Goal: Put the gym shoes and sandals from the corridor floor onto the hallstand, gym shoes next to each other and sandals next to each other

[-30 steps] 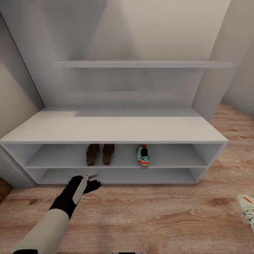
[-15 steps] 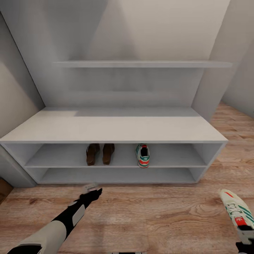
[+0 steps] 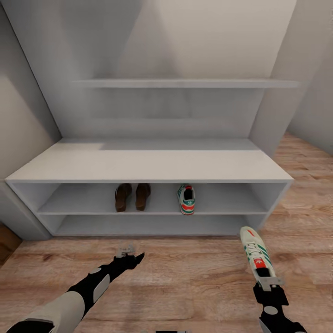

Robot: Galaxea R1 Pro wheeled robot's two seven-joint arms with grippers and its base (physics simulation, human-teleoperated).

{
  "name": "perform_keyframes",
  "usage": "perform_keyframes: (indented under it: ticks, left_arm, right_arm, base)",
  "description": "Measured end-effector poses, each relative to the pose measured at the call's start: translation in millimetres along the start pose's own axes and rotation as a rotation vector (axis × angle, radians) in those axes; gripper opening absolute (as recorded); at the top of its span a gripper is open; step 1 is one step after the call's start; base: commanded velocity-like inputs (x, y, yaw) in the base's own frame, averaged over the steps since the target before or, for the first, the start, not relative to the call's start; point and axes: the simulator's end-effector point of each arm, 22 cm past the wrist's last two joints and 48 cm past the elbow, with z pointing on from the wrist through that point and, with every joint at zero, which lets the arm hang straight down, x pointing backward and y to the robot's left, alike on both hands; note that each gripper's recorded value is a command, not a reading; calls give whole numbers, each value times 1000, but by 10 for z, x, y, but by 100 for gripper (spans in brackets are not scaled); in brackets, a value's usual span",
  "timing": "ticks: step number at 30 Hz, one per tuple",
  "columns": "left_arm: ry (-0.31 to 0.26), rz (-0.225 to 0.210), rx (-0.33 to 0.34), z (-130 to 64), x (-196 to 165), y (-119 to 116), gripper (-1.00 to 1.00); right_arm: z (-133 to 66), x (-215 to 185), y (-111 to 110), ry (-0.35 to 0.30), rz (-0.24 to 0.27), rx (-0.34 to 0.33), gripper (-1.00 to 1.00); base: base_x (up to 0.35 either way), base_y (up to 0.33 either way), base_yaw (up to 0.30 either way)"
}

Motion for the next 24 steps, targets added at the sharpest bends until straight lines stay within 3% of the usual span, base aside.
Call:
perform_keyframes:
  ticks: [6,9,24]
  left_arm:
    - [-22,15,-2,-17,-48,39,100]
    - [-32,21,-2,-25,-70,52,100]
    - [-34,20,-3,-21,-72,49,100]
  right_arm:
    - [-13,-21,65,-5,6,-14,-100]
    - [-18,-30,82,-7,8,-17,-100]
    - [-21,-31,98,-7,10,-19,-100]
  base:
    - [-319,0,0]
    - [-60,0,0]
    - [-341,0,0]
